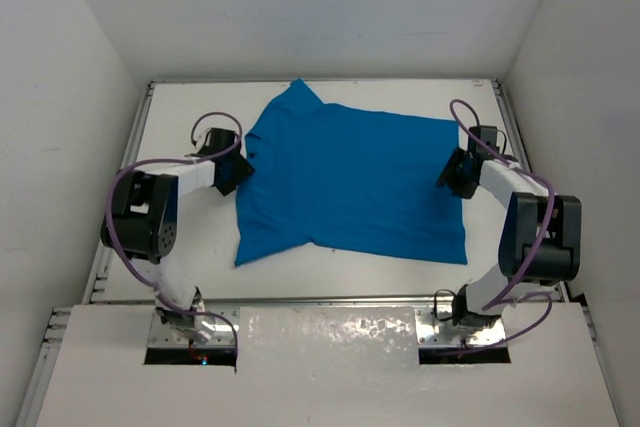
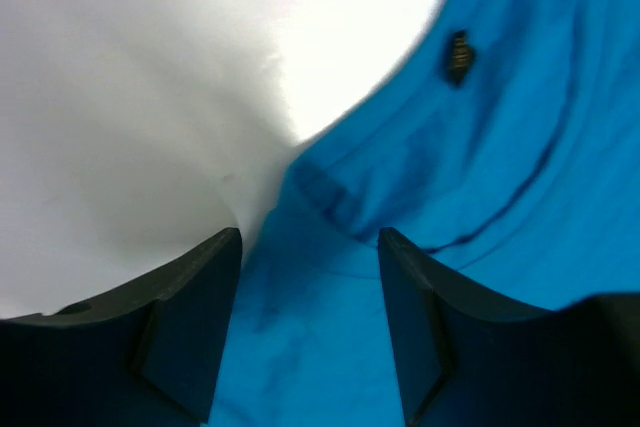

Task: Fold and stack the t-shirts
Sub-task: Flatten out the tshirt

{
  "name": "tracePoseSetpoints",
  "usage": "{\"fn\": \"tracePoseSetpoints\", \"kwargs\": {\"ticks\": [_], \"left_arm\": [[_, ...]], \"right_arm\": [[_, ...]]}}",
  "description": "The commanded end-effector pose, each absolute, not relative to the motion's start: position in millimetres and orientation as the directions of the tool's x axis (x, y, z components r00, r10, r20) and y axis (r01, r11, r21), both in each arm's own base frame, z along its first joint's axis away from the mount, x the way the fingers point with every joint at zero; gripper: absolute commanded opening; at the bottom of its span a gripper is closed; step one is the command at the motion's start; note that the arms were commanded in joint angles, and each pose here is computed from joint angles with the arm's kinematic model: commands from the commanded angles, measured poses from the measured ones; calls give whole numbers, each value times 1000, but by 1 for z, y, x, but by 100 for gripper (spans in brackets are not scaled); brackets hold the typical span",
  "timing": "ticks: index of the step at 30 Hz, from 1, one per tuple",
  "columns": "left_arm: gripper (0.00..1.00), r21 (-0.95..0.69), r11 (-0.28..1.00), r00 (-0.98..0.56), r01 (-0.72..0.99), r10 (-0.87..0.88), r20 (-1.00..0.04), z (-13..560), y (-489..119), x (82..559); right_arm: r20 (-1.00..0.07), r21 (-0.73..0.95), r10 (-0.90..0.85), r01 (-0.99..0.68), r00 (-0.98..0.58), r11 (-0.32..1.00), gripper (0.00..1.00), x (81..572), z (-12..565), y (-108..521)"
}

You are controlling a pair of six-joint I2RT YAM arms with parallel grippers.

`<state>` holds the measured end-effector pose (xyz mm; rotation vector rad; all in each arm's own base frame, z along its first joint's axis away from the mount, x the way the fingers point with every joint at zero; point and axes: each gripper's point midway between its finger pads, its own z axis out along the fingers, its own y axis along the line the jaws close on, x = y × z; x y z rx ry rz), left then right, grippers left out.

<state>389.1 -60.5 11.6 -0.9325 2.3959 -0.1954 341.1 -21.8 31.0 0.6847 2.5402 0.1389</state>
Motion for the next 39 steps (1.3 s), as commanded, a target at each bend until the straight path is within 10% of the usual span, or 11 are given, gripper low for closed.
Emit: {"fn": "tracePoseSetpoints", "kwargs": {"ticks": [1,7,16,39], "left_arm": [[53,-78,742,-677,-666,-645,-355,-20,-30,315],[34,-22,783,-686,-622,-558,-466,12,-12,317],[47,21,868,-713,-496,-393,-581,73,-25,373],[47,-104,844,-764,-526,-522,-378,71,-53,238]], "right_arm": [[-484,247,497,432,-720,867,47,359,42,-23],[-492,243,495,434,-716,868,47,358,45,-24],[-498,238,487,427,-717,872,47,352,51,-24],[-259,56,709,722,-656,689,42,231,54,-24]]}}
